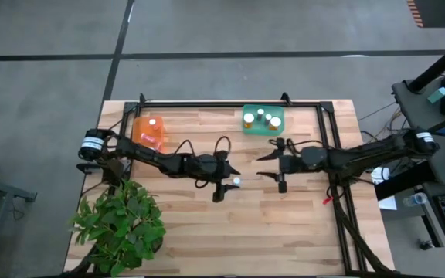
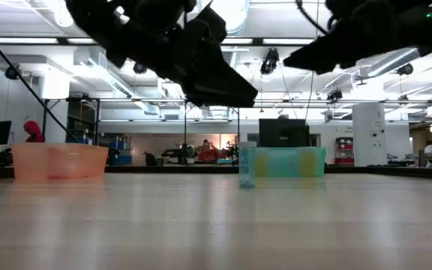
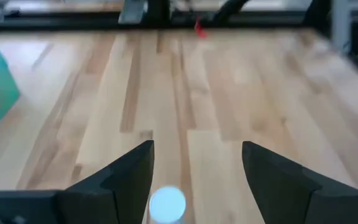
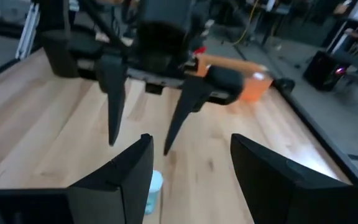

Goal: Pick and place medicine bottles into bin by pill shape (circle, oval)
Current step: Put the blue tablet bottle into the orange bin

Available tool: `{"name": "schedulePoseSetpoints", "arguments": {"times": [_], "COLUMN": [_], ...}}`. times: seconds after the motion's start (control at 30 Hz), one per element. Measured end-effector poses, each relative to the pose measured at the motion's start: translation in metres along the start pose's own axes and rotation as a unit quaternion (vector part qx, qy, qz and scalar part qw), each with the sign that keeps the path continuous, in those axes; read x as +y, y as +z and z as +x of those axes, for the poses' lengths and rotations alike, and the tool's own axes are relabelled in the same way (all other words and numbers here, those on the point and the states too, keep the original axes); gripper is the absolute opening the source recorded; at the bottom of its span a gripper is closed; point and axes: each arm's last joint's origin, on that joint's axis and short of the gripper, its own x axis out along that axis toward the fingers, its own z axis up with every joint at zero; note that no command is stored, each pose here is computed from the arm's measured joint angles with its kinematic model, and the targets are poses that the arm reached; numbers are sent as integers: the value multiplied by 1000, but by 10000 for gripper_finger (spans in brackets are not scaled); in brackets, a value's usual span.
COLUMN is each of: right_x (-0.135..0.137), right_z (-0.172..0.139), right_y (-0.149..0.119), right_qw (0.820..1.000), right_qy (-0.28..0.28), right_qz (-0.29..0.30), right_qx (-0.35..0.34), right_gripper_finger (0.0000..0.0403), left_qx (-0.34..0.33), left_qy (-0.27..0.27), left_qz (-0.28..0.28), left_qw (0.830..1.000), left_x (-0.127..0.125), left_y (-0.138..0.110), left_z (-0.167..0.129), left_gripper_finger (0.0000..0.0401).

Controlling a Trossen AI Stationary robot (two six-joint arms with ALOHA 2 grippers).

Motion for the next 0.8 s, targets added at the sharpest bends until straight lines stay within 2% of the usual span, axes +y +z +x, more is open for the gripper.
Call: {"name": "schedulePoseSetpoints", "arguments": {"times": [0.2, 0.5, 0.57, 0.63, 0.8], "right_x": [-4, -13, -15, -15, -15], "right_z": [-23, -49, -52, -55, -57], "right_y": [2, 17, 21, 21, 17], "right_qw": [999, 988, 986, 985, 986], "right_qy": [-41, -118, -125, -126, -125], "right_qz": [-4, -60, -65, -67, -70], "right_qx": [-34, -83, -94, -94, -84], "right_gripper_finger": [203, 203, 203, 203, 203], "left_qx": [67, 96, 124, 123, 143], "left_qy": [46, 45, 50, 51, 52], "left_qz": [8, 9, 11, 10, 14], "left_qw": [997, 994, 991, 991, 988], "left_x": [-4, -9, -9, -8, -7], "left_y": [16, 17, 17, 22, 14], "left_z": [2, 19, 18, 20, 28], "left_gripper_finger": [226, 226, 226, 226, 226]}}
